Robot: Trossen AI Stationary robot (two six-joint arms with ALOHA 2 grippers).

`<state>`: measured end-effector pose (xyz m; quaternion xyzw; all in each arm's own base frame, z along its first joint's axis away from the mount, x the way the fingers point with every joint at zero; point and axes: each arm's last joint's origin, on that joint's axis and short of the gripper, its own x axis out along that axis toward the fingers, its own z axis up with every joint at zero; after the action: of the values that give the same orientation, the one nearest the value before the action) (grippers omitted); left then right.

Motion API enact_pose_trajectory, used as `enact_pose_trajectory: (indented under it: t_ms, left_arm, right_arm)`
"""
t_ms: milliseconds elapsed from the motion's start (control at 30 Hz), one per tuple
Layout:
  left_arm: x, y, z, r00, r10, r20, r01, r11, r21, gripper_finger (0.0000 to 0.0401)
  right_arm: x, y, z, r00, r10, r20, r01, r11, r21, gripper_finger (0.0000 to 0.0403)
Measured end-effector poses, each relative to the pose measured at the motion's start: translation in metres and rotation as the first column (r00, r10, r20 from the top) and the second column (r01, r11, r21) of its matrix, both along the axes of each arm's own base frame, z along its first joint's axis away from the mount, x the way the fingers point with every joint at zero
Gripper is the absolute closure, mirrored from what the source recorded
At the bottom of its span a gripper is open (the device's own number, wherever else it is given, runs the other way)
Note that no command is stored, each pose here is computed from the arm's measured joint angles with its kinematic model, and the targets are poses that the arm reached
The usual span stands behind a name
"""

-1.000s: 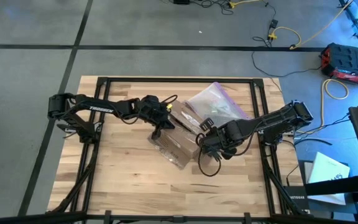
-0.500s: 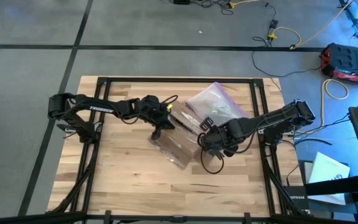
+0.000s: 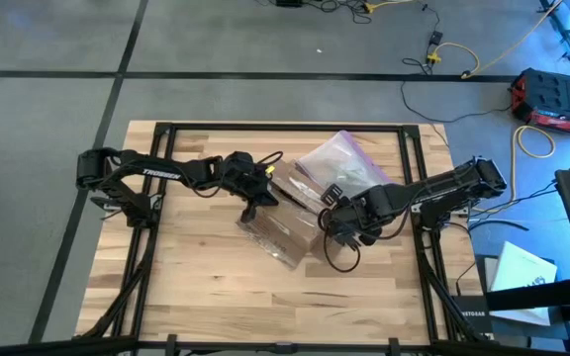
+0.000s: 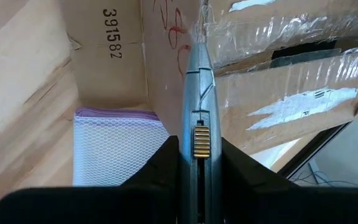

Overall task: Unpack boxes
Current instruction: Break down the cardboard box using a cutter until it is fully flat

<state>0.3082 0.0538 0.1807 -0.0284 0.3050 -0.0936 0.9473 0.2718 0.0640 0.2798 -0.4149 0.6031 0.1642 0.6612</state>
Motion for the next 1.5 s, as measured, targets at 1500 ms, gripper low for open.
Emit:
enact_pose_trajectory:
  t_ms: [1500]
  left_arm:
    - [-0.004,-0.001,-0.001,0.979,-0.201,0.035,0.202,0.979,-0.04,0.0401]
  right_arm:
    - [-0.009,0.099,-0.017,0.963,-0.187,0.195,0.169,0.98,0.105,0.0348]
